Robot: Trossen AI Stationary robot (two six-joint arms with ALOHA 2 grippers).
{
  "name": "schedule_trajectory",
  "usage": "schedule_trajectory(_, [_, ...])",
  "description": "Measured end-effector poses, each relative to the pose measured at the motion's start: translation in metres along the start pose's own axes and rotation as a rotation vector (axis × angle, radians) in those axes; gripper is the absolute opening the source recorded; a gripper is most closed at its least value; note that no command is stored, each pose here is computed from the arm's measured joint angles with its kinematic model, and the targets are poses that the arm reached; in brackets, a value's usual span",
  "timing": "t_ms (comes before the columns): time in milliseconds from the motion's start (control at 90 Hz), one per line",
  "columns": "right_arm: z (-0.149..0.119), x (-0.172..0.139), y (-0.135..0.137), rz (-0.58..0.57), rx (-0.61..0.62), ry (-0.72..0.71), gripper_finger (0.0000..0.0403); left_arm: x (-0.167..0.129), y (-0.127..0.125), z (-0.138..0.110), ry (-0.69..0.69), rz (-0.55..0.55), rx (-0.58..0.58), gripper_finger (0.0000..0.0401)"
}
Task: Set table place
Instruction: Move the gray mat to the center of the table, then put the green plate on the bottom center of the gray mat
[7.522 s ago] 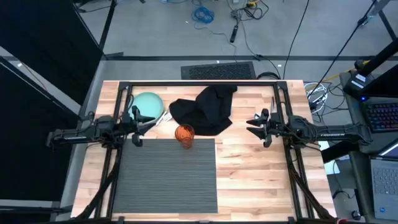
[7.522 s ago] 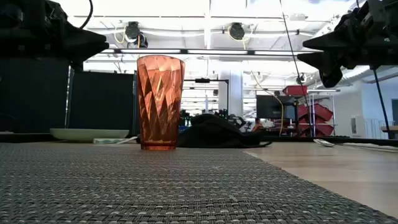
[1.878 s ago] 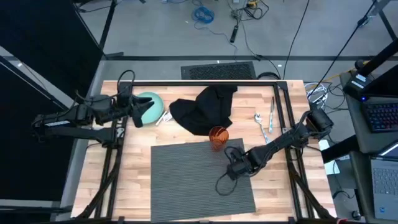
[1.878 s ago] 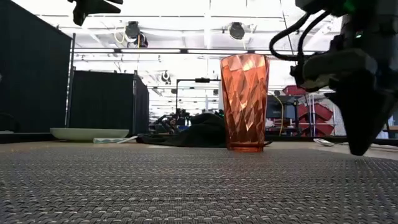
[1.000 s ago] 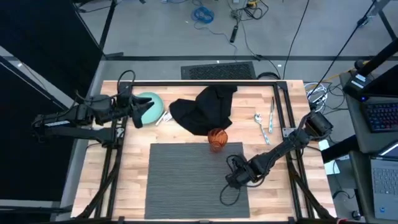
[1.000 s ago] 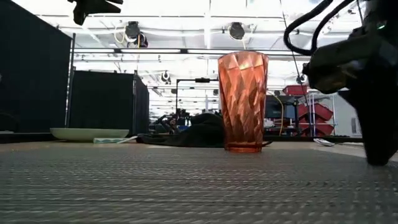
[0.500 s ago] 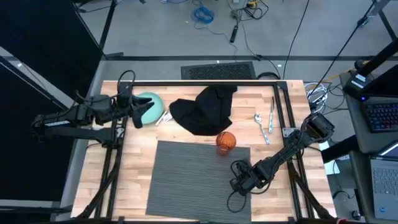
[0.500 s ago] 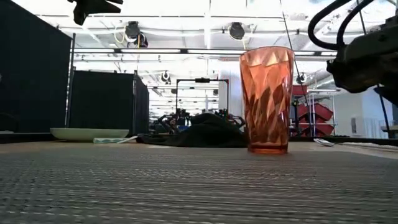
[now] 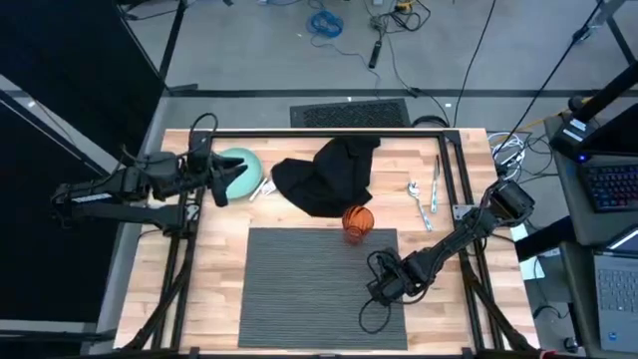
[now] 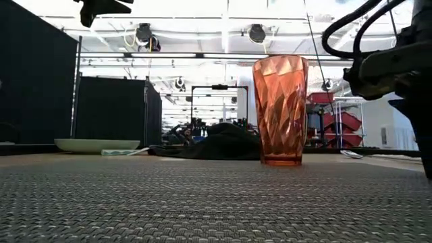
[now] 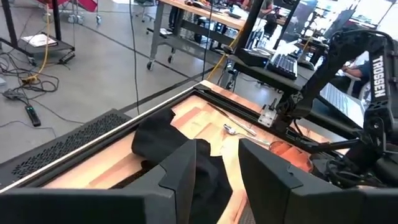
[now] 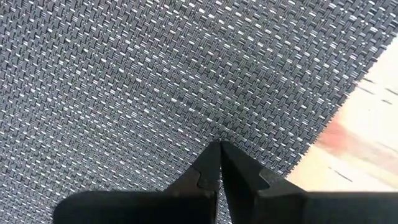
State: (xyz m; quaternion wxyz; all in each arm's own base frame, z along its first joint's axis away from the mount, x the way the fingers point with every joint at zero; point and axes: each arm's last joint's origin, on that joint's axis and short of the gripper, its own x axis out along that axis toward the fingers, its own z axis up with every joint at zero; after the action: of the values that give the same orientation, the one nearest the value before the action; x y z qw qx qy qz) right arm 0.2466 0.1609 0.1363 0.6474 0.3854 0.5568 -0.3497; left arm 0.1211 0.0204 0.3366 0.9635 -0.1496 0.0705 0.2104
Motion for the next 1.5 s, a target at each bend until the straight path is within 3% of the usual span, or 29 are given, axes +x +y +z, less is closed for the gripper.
schedule_trajectory(367, [0.001, -0.006, 0.0, 0.033, -0.012, -0.004, 0.0007, 0.0, 0.0, 0.0, 0.0, 0.0, 0.004, 0.0107])
schedule_trajectory(511, [0.01, -0.024, -0.002, 0.085, -0.007, -0.097, 0.0042, 0.0, 0.0, 0.0, 0.0, 0.002, 0.014, 0.0107])
schedule_trajectory(744, [0.021, -0.047, -0.007, 0.146, -0.031, -0.116, 0.0114, 0.0, 0.0, 0.0, -0.006, 0.016, 0.023, 0.0107])
schedule_trajectory(967, [0.034, -0.074, -0.015, 0.231, -0.036, -0.126, 0.0141, 0.001, 0.001, -0.001, 0.005, 0.025, 0.027, 0.0107])
schedule_trajectory(1133, [0.043, -0.099, -0.029, 0.277, -0.045, -0.165, 0.0141, 0.007, 0.003, -0.013, 0.13, 0.076, -0.001, 0.0107])
schedule_trajectory(1311, [0.05, -0.125, -0.047, 0.321, -0.045, -0.333, 0.0141, 0.015, 0.007, -0.031, 0.311, 0.166, -0.055, 0.0107])
schedule_trajectory(1500, [0.054, -0.144, -0.063, 0.351, -0.07, -0.455, 0.0141, 0.012, 0.015, -0.05, 0.5, 0.328, -0.136, 0.0107])
